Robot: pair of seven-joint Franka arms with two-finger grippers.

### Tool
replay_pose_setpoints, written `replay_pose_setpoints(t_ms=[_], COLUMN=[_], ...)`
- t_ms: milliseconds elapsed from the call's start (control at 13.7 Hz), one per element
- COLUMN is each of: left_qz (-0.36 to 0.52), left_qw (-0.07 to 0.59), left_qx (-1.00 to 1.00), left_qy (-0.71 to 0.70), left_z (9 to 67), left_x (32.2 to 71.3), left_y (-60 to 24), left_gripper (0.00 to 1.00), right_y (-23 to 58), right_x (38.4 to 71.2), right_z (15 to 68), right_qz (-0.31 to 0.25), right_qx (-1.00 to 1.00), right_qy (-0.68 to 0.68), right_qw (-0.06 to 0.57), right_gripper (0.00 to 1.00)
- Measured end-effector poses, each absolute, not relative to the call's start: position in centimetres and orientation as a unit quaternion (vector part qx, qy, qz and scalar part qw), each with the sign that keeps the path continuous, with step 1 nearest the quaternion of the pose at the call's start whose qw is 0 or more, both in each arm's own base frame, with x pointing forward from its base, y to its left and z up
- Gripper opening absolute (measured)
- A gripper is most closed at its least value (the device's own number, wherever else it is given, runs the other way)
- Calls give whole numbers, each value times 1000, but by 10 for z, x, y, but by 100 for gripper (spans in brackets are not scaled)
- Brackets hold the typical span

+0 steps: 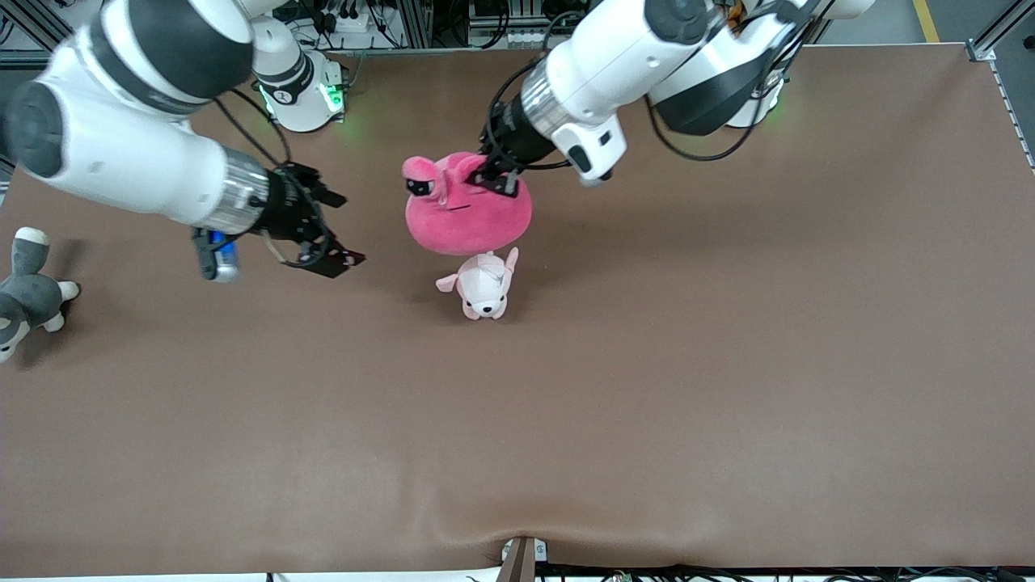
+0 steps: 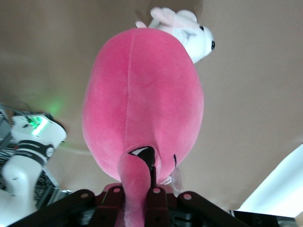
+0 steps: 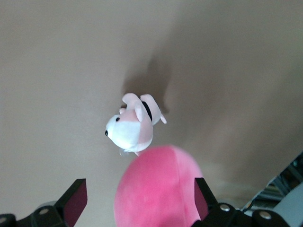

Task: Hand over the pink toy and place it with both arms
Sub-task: 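Grasp the pink plush with the right gripper beside the left gripper, then open the left gripper while the right gripper carries the plush away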

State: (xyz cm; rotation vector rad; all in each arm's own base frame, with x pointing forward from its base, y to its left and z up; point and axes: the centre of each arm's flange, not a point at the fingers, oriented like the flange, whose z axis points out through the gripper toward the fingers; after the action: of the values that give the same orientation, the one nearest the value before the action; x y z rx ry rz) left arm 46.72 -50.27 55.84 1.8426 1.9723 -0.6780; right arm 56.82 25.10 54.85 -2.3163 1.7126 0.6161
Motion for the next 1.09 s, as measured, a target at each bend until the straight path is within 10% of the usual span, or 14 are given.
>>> replay_pose_setpoints(t_ms=[438,948,1094], left_qz=[-225,-223,-223], left_qw=[222,222,223], left_qx=[634,634,634], left_qy=[706,707,706], left_z=[554,552,552], left_x=[470,473,473], left_y=[-522,-521,-521], left_gripper=[13,13,13], right_y=[296,275,265], right_x=[538,554,563], right_z=[549,555,546], right_qz=[245,261,268], right_qx=[-765,-742,-731], right_qy=[593,612,622], right_qw=[52,82,83], right_gripper=[100,26,19])
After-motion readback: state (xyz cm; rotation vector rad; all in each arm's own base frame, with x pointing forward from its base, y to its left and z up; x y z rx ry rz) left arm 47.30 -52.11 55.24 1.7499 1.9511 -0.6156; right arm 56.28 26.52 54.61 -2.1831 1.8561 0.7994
